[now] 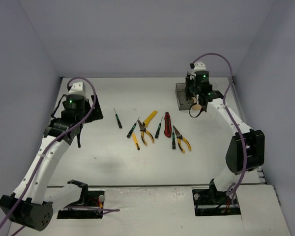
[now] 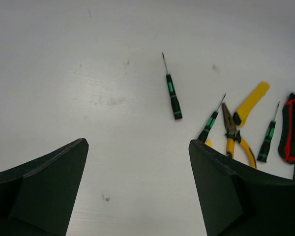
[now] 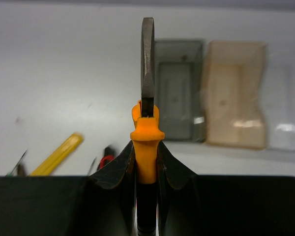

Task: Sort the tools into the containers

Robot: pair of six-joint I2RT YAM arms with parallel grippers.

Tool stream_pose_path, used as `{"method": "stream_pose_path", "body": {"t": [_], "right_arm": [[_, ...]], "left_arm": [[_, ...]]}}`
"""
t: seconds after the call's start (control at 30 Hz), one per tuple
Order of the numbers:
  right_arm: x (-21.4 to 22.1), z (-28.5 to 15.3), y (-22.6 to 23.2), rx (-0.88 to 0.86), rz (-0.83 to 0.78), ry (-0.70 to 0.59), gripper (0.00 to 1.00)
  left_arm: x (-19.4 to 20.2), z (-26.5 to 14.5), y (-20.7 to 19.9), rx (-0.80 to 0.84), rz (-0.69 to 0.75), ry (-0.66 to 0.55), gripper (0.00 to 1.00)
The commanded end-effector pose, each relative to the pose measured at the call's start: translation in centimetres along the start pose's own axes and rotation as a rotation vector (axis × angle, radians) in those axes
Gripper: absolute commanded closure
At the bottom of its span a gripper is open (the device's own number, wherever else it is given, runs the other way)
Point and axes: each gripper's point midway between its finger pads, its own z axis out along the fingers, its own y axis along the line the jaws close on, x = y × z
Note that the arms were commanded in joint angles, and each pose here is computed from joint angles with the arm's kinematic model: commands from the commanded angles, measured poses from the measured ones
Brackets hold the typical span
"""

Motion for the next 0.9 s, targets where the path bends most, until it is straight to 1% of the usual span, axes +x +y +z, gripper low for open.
{"method": "stream_pose_path", "body": {"t": [0.0, 0.03, 0.1, 0.13, 0.23, 0.33, 0.47, 0.67, 0.73, 0.87], "right_arm": [[-5.3, 1.5, -7.6, 0.168, -0.069, -0.062, 1.00], [-5.4, 2.3, -9.5, 0.201, -0.088, -0.035, 1.00], [-4.3, 4.1, -11.9, 0.257, -0.105, 0.026, 1.00], [-4.7, 4.7, -13.0, 0.284, -0.120, 0.033, 1.00], [-5.2, 5.7, -15.1, 0.335, -0.171, 0.059, 1.00], [-3.8, 7.3, -17.9, 0.392, -0.217, 0.124, 1.00], [-3.0, 8.5, -19.3, 0.385, -0.216, 0.146, 1.00], [-0.9, 9.2, -20.1, 0.401, -0.246, 0.200, 1.00], [-1.0, 8.7, -21.6, 0.424, -0.235, 0.202, 1.00], [-2.8, 7.9, -20.9, 0.403, -0.230, 0.158, 1.00]], "left_arm": [[1.5, -1.8, 0.4, 0.060, 0.111, 0.017, 0.19], [2.1, -1.7, 0.9, 0.047, 0.133, 0.023, 0.19], [3.4, -1.1, 2.2, -0.005, 0.164, 0.039, 0.19], [3.9, -0.9, 2.6, -0.019, 0.172, 0.045, 0.19], [4.3, -0.8, 2.8, -0.021, 0.180, 0.055, 0.19], [4.5, -1.0, 2.9, -0.016, 0.178, 0.054, 0.19], [4.7, -1.1, 2.9, -0.016, 0.180, 0.057, 0.19], [4.6, -1.3, 3.2, -0.028, 0.181, 0.048, 0.19], [4.7, -1.3, 3.2, -0.024, 0.180, 0.050, 0.19], [4.8, -1.3, 3.1, -0.021, 0.178, 0.052, 0.19]]}}
